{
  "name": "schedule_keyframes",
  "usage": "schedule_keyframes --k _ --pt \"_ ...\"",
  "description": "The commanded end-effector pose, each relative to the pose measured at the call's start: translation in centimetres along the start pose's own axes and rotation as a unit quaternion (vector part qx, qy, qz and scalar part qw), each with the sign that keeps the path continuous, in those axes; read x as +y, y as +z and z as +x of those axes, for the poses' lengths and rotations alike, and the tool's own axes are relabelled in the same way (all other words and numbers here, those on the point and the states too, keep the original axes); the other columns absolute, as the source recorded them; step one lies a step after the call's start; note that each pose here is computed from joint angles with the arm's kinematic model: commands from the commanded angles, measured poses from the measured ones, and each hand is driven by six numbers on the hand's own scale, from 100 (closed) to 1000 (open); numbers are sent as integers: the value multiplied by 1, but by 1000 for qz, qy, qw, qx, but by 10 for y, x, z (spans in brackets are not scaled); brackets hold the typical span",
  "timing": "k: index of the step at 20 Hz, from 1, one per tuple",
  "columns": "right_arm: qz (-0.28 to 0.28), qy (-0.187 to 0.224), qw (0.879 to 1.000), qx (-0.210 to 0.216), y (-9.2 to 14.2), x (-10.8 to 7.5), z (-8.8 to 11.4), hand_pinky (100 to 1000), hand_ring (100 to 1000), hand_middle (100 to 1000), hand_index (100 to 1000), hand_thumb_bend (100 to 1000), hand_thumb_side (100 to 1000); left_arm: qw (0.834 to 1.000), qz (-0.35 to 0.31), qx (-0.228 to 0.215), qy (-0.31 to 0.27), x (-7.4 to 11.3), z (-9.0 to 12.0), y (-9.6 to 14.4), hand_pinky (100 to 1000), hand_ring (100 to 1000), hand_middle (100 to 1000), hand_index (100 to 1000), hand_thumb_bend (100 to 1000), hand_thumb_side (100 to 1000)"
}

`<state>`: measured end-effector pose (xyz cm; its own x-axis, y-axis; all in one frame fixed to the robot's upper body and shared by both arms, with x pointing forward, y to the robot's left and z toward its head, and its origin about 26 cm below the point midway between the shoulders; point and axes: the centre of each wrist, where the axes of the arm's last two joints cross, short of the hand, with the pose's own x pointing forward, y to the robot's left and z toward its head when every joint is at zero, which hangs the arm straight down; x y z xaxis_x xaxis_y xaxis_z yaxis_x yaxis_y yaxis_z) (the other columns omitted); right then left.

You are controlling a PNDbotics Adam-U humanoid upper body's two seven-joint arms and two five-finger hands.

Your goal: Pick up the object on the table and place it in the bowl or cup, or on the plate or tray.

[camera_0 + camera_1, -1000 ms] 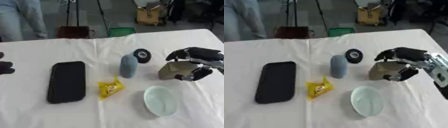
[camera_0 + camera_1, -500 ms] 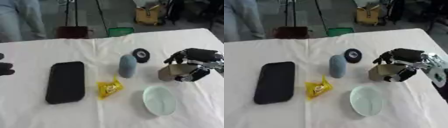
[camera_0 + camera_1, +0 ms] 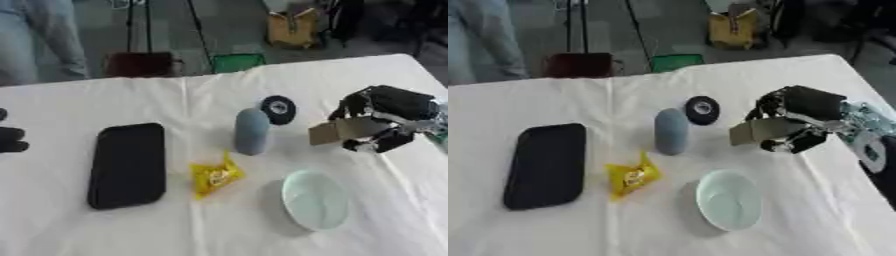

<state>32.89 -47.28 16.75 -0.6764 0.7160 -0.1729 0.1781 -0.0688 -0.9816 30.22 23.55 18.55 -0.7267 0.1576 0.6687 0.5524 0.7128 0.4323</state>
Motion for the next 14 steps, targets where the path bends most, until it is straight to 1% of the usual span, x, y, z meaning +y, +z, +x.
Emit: schedule_keyframes --k 1,2,3,9,14 --pt "-33 32 999 1 -2 -18 -2 331 373 369 608 240 100 1000 -7 -10 -7 1 6 -3 805 811 838 950 121 852" --pt "-39 34 999 1 -2 -18 -2 331 373 369 608 240 100 1000 -7 -10 -7 1 6 -3 805 811 838 950 121 852" --pt "-48 36 998 -1 -4 -19 -1 314 358 336 547 100 100 1000 -7 -10 -7 1 6 -3 805 810 838 950 120 850" --pt "-86 39 995 -24 -16 -30 8 311 351 319 530 100 100 1000 -6 -12 -5 1 7 -3 804 811 837 949 121 843" --pt "-126 34 989 -65 -35 -48 19 316 353 310 531 100 100 1000 -4 -14 -2 2 7 -4 803 811 836 948 123 837"
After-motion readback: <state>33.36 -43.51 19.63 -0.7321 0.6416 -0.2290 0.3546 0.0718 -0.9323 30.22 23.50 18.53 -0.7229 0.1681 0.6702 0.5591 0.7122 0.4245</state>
